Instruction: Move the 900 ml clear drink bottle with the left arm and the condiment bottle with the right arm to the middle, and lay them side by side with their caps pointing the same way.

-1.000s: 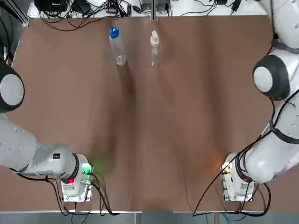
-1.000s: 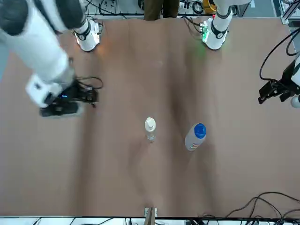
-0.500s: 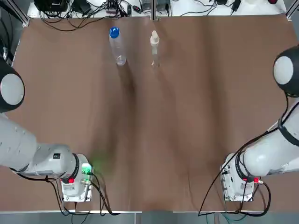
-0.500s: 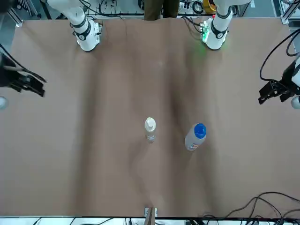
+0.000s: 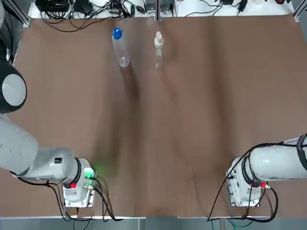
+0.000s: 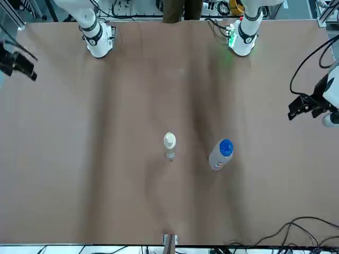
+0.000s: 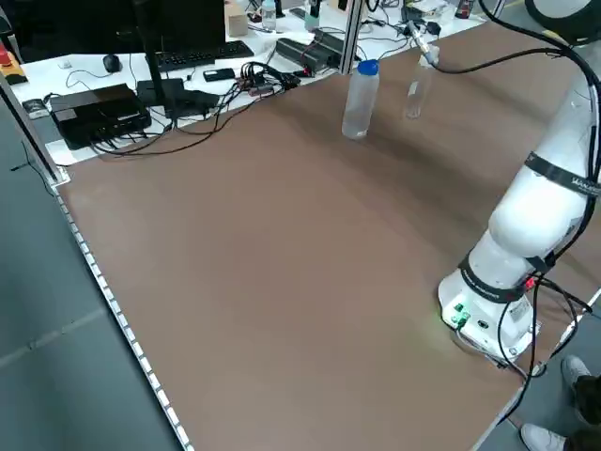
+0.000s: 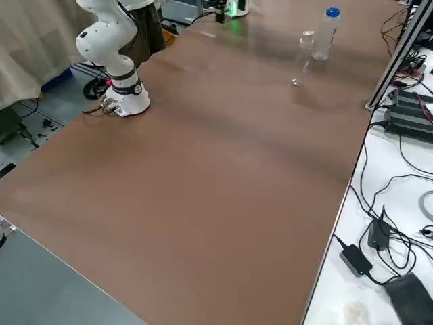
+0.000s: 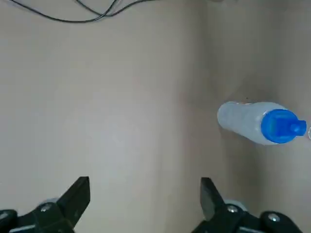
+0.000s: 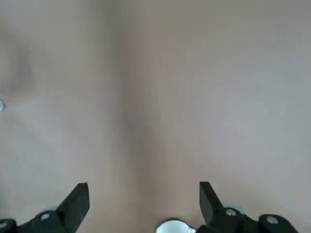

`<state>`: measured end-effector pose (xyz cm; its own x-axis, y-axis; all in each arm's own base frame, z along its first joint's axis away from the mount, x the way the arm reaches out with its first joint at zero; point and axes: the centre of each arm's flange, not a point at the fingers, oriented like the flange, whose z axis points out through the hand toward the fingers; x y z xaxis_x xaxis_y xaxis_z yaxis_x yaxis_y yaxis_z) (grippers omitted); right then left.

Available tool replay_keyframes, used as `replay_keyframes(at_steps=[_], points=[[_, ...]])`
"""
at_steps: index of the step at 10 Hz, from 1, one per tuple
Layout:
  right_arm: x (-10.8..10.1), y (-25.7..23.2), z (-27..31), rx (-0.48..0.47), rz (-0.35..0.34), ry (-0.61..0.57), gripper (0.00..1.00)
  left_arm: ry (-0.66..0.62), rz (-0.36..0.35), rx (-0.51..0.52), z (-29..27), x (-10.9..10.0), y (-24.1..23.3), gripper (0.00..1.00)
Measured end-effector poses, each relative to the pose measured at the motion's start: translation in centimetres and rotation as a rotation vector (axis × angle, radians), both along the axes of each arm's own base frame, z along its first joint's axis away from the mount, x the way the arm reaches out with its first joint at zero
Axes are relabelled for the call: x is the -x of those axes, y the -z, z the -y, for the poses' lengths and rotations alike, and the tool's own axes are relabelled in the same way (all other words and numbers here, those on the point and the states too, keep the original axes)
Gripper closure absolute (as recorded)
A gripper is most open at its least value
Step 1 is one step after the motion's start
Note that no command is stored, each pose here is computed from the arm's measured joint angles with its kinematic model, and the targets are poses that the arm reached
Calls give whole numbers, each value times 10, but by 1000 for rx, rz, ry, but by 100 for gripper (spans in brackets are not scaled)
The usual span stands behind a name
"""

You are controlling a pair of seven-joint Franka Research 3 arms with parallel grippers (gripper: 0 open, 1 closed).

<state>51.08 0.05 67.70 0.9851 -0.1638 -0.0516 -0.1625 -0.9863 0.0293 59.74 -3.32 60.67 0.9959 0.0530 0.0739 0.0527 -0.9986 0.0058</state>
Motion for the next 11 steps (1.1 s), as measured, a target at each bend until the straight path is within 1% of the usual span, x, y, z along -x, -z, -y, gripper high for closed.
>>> replay_keyframes(at_steps=[1,2,3,6,8,11], points=[[2,11,7,0,-11,8,0,1,0,0,-1,0,0,0],[-1,21,9,-3,-16,7,0,2,0,0,-2,0,0,0],[-3,24,7,-6,-8,1,0,3,1,0,-1,0,0,0],[-7,20,0,-19,29,-21,0,-10,5,25,-3,-1,-1,0],[-7,19,0,-21,33,-47,0,-10,3,27,-3,-1,0,0],[-7,19,-1,-22,34,-54,0,-10,4,27,-2,-1,0,0]])
